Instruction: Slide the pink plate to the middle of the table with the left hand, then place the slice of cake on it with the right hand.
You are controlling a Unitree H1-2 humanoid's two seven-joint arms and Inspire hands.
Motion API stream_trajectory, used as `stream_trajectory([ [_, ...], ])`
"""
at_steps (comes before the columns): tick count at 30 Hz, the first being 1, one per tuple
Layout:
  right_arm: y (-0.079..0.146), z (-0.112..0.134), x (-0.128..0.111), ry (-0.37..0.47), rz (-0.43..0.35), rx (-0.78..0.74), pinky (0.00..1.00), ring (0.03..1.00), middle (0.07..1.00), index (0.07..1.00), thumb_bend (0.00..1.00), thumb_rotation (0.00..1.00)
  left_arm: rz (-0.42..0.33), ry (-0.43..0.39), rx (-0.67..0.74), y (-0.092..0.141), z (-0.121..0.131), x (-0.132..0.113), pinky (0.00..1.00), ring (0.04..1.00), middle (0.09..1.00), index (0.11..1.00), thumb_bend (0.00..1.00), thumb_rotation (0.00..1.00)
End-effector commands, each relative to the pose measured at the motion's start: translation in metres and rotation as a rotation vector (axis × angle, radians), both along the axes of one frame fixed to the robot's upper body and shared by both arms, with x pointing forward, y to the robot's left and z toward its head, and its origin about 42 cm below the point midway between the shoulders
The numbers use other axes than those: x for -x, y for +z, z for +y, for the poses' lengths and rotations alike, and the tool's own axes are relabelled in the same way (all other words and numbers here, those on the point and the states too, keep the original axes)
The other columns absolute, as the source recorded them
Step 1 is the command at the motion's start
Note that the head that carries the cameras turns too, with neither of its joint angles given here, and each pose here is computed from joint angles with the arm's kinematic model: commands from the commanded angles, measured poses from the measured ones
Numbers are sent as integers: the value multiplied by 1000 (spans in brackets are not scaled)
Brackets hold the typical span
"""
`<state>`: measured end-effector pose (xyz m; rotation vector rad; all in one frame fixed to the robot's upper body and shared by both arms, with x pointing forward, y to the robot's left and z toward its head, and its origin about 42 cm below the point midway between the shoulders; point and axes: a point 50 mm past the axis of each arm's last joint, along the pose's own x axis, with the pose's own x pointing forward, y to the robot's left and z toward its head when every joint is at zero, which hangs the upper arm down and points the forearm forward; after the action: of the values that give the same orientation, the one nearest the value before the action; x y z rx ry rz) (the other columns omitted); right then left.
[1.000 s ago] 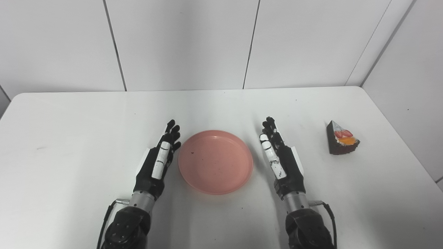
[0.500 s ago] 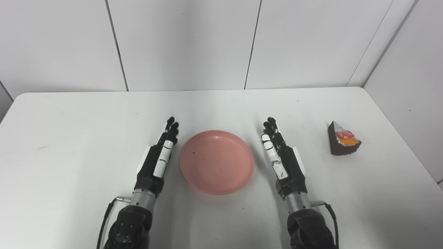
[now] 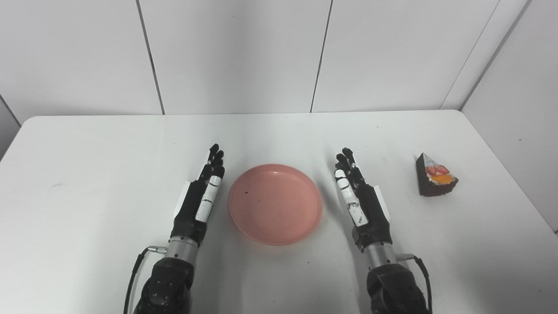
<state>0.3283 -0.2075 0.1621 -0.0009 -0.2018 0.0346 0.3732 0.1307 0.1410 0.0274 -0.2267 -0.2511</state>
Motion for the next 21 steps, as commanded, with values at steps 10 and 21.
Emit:
stream_trajectory([
  [10,12,-13,2,1,-55,-10,996,965,963,979,481,787,57,-11,62,-8,-15,13,1000,1000,1000,1000,675,997],
  [21,11,-18,3,7,-50,-23,998,961,970,975,519,760,61,-21,56,-7,-19,11,1000,1000,1000,1000,684,1000],
])
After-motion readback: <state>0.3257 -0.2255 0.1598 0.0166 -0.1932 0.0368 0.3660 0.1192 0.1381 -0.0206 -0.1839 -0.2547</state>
